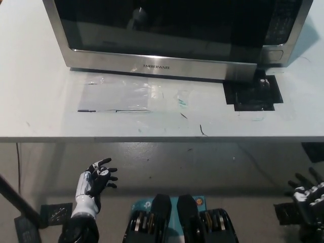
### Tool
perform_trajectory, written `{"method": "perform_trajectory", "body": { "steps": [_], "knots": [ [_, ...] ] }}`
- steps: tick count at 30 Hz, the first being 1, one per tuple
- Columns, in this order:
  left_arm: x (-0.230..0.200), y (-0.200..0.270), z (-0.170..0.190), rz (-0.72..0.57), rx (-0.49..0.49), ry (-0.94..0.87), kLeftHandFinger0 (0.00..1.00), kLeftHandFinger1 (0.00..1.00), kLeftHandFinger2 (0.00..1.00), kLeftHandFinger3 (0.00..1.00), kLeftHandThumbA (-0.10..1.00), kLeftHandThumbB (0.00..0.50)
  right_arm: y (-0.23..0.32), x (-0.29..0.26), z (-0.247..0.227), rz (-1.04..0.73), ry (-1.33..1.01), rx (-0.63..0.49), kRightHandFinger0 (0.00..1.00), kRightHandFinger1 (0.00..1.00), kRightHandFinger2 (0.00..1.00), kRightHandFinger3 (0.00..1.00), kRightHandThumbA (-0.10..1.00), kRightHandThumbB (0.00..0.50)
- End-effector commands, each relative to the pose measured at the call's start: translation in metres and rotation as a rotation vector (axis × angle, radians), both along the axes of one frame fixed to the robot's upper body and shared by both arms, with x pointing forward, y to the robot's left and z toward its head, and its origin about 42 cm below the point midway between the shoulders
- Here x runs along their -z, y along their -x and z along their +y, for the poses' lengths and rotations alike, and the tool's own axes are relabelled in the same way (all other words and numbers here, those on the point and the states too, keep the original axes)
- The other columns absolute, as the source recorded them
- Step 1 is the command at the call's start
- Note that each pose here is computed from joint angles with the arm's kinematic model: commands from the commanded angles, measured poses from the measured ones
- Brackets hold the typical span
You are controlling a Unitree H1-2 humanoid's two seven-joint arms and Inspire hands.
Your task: A microwave is kept infront of the robot with its door slightly ajar. The robot uses its right hand to push the door towards the left to open it.
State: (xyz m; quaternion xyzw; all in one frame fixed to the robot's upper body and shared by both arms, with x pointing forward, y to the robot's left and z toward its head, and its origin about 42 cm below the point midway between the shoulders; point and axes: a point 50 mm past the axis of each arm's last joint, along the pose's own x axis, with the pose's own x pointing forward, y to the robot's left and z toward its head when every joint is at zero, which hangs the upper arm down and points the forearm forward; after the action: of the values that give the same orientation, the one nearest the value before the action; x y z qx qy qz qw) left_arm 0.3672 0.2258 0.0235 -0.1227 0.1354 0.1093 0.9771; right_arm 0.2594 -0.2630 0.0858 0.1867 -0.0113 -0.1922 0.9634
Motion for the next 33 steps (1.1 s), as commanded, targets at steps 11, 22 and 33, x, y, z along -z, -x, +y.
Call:
{"method": "perform_trajectory", "body": {
  "steps": [11,22,33],
  "knots": [
    [-0.011,-0.006,0.005,-0.059,-0.024,-0.013,0.27,0.31,0.40,0.55,0.02,0.019,0.021,-0.140,0.000,-0.368,0.082,-0.228,0.44,0.57,0.69,0.86,0.37,0.191],
    [-0.007,-0.004,0.007,-0.057,-0.027,-0.009,0.26,0.31,0.39,0.55,0.03,0.027,-0.061,-0.228,-0.022,-0.543,0.279,-0.264,0.60,0.69,0.83,1.00,0.38,0.192],
    [-0.008,-0.002,0.005,-0.051,-0.026,-0.006,0.26,0.30,0.40,0.56,0.04,0.046,-0.165,-0.280,-0.010,-0.550,0.324,-0.273,0.49,0.64,0.71,0.91,0.36,0.220]
  ]
}}
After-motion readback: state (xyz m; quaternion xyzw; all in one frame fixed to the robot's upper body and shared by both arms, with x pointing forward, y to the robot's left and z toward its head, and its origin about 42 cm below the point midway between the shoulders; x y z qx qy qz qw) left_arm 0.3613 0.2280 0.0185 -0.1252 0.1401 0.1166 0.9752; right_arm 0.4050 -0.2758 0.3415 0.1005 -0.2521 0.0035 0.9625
